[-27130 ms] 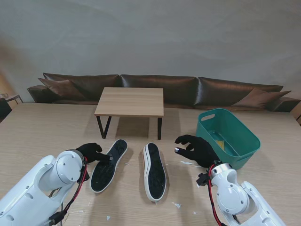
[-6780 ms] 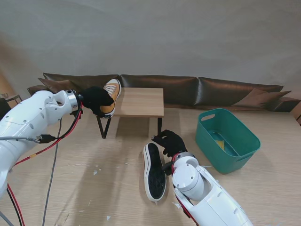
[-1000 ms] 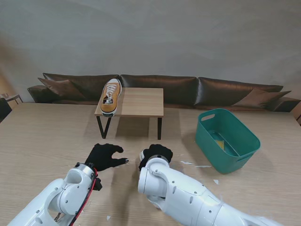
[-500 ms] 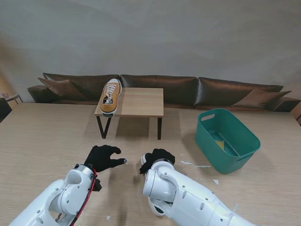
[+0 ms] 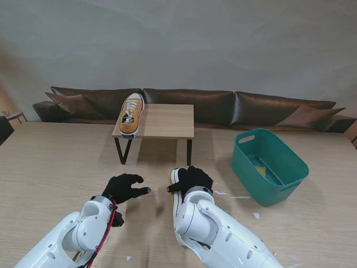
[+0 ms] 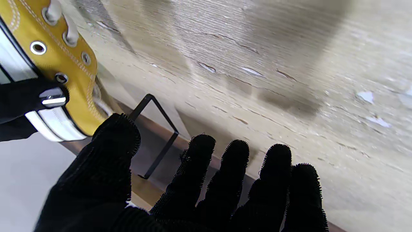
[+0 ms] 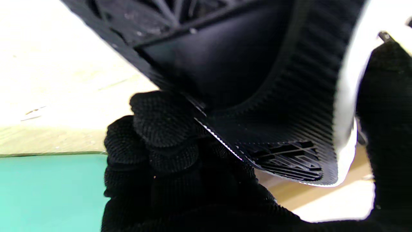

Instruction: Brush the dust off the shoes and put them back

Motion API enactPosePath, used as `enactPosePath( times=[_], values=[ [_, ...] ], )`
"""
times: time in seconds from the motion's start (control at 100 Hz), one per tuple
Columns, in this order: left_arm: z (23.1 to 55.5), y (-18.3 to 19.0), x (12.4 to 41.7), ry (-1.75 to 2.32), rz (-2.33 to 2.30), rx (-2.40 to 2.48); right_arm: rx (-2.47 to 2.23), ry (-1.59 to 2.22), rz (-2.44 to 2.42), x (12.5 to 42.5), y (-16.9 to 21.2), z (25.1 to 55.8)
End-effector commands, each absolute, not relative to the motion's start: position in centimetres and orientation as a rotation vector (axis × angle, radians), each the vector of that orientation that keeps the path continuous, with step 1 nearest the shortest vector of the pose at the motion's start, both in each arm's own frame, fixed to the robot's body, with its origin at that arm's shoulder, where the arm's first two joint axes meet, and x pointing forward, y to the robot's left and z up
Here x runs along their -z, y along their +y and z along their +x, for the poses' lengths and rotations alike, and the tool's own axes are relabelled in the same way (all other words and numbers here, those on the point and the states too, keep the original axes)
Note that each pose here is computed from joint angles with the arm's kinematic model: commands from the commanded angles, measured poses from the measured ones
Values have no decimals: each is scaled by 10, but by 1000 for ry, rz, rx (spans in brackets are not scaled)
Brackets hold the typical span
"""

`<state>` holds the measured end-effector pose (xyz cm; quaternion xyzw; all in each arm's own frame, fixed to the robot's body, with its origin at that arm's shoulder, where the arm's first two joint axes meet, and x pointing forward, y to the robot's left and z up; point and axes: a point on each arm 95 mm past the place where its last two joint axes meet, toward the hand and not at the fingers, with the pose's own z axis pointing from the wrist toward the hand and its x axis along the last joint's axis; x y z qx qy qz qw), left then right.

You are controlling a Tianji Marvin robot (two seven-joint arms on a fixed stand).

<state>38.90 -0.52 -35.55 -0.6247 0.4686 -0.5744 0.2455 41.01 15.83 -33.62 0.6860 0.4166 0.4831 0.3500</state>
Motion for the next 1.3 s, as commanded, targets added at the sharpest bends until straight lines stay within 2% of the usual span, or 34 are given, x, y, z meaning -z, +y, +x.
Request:
enactPosePath(
  times=[0.0,0.43,0.91,1.29],
  values=[
    [392,-13,357,1275,-1742,1583,-1307,1068,1797,328,167,405],
    [415,-37,363,1315,-1848,1672,-1446,836,1819,304,165,390],
    [398,-44,353,1481,-1846,1723,-1446,741,1728,284,170,400],
    [396,-61,351,1491,-1871,1786,-1486,670,1680,261,172,396]
  ],
)
